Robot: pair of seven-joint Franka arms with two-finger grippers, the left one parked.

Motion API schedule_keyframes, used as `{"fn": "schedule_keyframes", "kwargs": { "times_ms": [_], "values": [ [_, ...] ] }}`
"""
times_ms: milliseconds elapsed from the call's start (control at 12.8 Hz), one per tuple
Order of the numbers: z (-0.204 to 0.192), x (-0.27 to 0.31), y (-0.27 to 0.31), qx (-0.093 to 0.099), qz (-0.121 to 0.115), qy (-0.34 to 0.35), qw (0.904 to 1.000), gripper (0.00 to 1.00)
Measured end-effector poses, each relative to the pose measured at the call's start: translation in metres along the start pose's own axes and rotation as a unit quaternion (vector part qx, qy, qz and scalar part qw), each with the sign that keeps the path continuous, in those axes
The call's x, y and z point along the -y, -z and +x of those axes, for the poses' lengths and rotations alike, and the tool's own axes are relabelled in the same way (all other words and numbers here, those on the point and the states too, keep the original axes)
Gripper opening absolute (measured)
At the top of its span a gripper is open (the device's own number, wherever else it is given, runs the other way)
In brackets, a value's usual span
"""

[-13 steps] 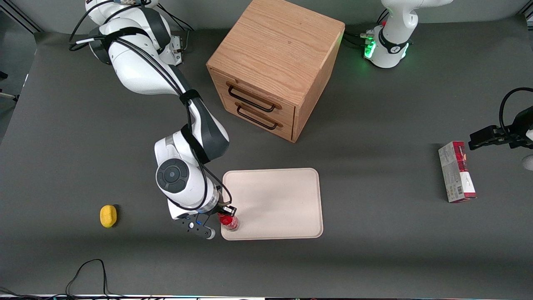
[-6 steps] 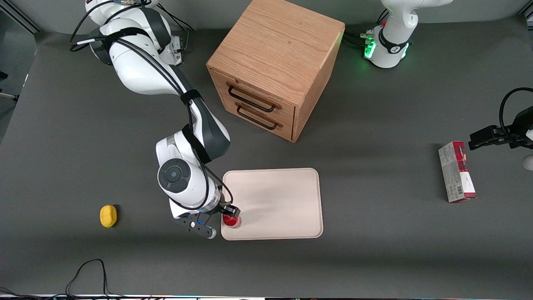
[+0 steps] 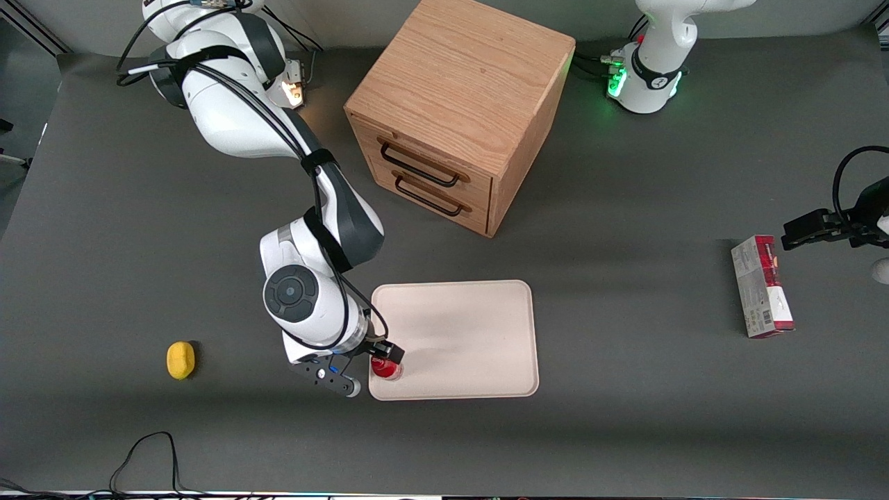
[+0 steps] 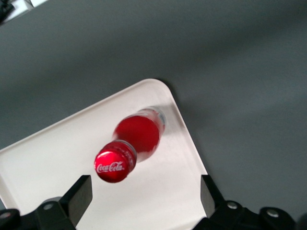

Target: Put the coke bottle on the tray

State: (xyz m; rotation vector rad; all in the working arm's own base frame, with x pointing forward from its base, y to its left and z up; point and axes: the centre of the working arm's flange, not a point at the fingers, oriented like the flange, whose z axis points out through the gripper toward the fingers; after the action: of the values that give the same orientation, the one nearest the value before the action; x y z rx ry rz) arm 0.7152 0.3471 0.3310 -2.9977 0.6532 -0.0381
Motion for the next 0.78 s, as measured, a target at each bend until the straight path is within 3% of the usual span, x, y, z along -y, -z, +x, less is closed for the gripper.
{"fn": "schedule_keyframes", "kwargs": {
  "times_ms": [234, 468, 780],
  "values": [
    [0.000, -0.010, 0.027, 0.021, -0.022, 0.006, 0.9995, 1.00],
    [0.008, -0.048, 0.085, 0.057, -0.051, 0.044, 0.9961, 1.00],
    [0.005, -0.129, 0.150, 0.069, -0.046, 0.130, 0.9880, 1.00]
  ]
}}
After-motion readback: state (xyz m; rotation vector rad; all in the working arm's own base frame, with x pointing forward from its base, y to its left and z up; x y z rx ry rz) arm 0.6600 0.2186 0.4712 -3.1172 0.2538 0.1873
